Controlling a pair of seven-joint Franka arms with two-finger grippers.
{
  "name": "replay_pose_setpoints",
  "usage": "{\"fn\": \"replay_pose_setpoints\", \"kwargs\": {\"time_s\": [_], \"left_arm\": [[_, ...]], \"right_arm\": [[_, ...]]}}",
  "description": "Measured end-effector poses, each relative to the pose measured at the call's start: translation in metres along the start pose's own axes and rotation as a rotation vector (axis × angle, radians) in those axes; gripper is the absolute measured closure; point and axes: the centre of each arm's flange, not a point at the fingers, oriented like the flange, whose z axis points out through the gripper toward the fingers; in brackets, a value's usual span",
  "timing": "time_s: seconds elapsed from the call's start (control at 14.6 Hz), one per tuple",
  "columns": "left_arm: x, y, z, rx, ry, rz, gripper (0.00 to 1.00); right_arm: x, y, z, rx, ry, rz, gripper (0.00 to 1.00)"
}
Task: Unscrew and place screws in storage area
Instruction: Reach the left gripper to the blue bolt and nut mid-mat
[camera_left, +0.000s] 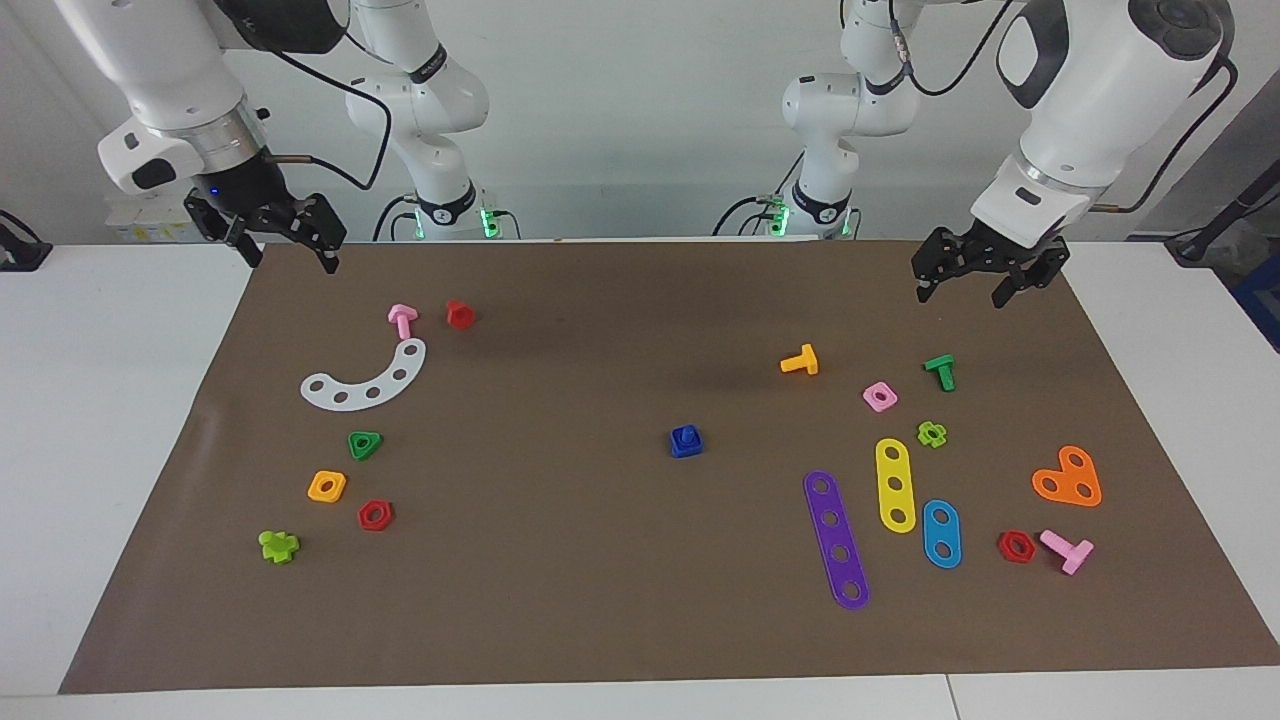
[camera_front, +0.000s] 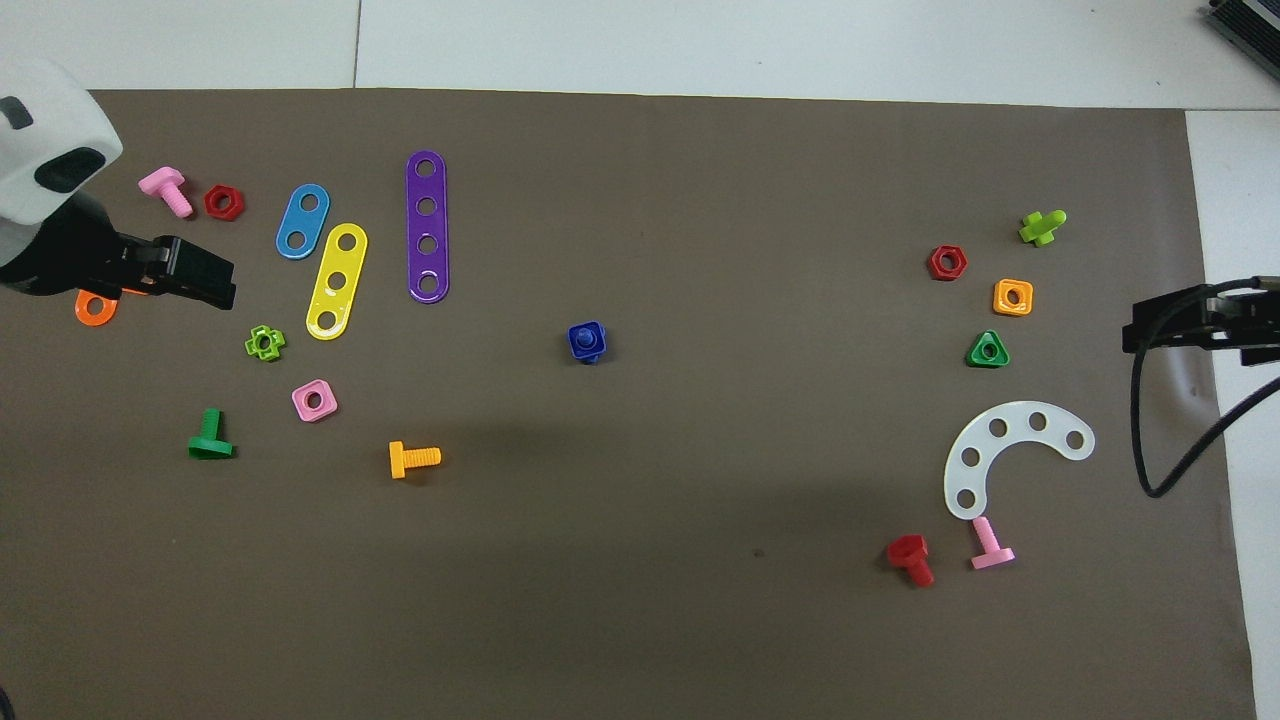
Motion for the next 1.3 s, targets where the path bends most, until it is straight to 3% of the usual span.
{"fn": "replay_pose_setpoints", "kwargs": {"time_s": [0.41,0.61,0.75,0.96,1.3], "left_arm": [[-0.002,0.007,0.005,-0.001,-0.011,0.019,0.0],[-0.006,0.044,0.021,0.002,-0.036,0.029,0.02],[-0.006,0.088,0.037,0.008,-0.042,-0.02,0.11],[0.004,0.158,0.076,0.009,-0.016,-0.079,0.11],[0.024,0.241,0.177,-0.026,0.05,-0.196,0.09]], "right_arm": [[0.0,0.002,0.0,0.0,0.0,0.004,0.0],[0.0,0.002,0.0,0.0,0.0,0.005,0.0],[0.0,0.003,0.0,0.0,0.0,0.005,0.0],[0.0,0.003,0.0,0.0,0.0,0.006,0.0],[0.0,0.005,0.0,0.0,0.0,0.01,0.0]]}}
